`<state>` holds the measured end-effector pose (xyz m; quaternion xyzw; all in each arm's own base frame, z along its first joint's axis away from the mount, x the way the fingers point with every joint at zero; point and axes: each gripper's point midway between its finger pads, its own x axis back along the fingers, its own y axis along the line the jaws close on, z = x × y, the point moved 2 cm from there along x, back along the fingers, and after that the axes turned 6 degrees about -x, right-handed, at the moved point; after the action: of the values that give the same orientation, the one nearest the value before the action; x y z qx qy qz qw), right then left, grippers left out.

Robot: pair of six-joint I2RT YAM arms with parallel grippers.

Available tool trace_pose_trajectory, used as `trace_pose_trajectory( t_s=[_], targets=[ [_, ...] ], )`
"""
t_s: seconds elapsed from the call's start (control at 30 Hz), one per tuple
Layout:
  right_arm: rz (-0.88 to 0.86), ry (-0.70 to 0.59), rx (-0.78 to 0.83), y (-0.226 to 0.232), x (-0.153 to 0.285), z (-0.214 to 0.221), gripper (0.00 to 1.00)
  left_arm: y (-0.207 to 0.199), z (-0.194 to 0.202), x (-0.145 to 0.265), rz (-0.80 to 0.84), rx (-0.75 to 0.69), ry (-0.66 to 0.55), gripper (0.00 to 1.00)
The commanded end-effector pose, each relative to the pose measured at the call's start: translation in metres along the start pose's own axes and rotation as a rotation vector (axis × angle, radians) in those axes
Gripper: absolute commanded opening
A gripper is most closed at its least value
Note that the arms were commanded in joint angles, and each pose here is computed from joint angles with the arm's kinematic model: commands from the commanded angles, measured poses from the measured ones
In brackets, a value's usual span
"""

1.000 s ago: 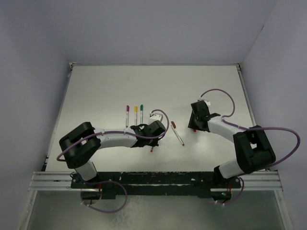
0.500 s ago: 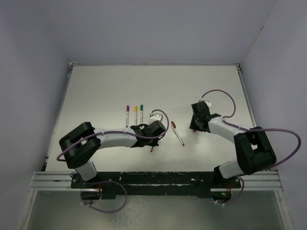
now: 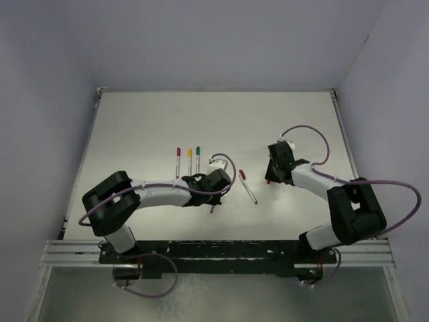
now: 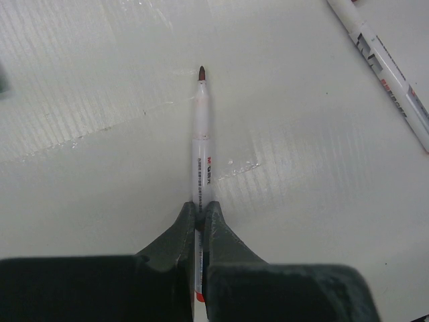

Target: Insert the pens into the pen caps

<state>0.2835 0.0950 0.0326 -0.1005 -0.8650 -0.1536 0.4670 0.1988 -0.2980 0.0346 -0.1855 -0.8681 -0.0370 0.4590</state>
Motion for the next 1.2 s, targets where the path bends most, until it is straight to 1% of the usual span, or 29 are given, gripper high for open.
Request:
trace_pose_trajectory(
  t_s=[0.0,0.1,0.23,0.3,0.37,0.6,0.83,0.93,1.17],
  targets=[
    [-0.045,0.064,0.004,0.0,0.009,0.017,0.0,0.007,0.009,0.008,0.001,-0.023,0.017,0.0],
    [-0.173,-0.045,-0.019,0.019,0.033,-0.008,0.0,0.006,-0.003,0.02,0.021,-0.031,-0.029,0.0],
    [-0.374,-0.23,-0.05,0.041,0.084,-0.043,0.0,0.003,-0.019,0.041,0.071,-0.035,-0.096,0.0],
    [-0.487,-0.323,-0.063,0.05,0.112,-0.056,0.0,-0.002,-0.028,0.054,0.117,-0.031,-0.14,0.0],
    [-0.579,-0.386,-0.075,0.056,0.137,-0.062,0.0,-0.009,-0.036,0.066,0.183,-0.029,-0.189,0.0],
    [-0.8,-0.489,-0.098,0.065,0.189,-0.064,0.0,-0.049,-0.067,0.121,0.47,-0.058,-0.412,0.0],
    [-1.012,-0.562,-0.121,0.081,0.221,-0.068,0.0,-0.08,-0.084,0.159,0.623,-0.114,-0.582,0.0],
    [-1.113,-0.589,-0.137,0.09,0.235,-0.071,0.0,-0.086,-0.091,0.165,0.644,-0.121,-0.624,0.0],
    [-1.287,-0.631,-0.184,0.107,0.265,-0.086,0.0,-0.083,-0.115,0.181,0.613,-0.114,-0.735,0.0]
  ],
)
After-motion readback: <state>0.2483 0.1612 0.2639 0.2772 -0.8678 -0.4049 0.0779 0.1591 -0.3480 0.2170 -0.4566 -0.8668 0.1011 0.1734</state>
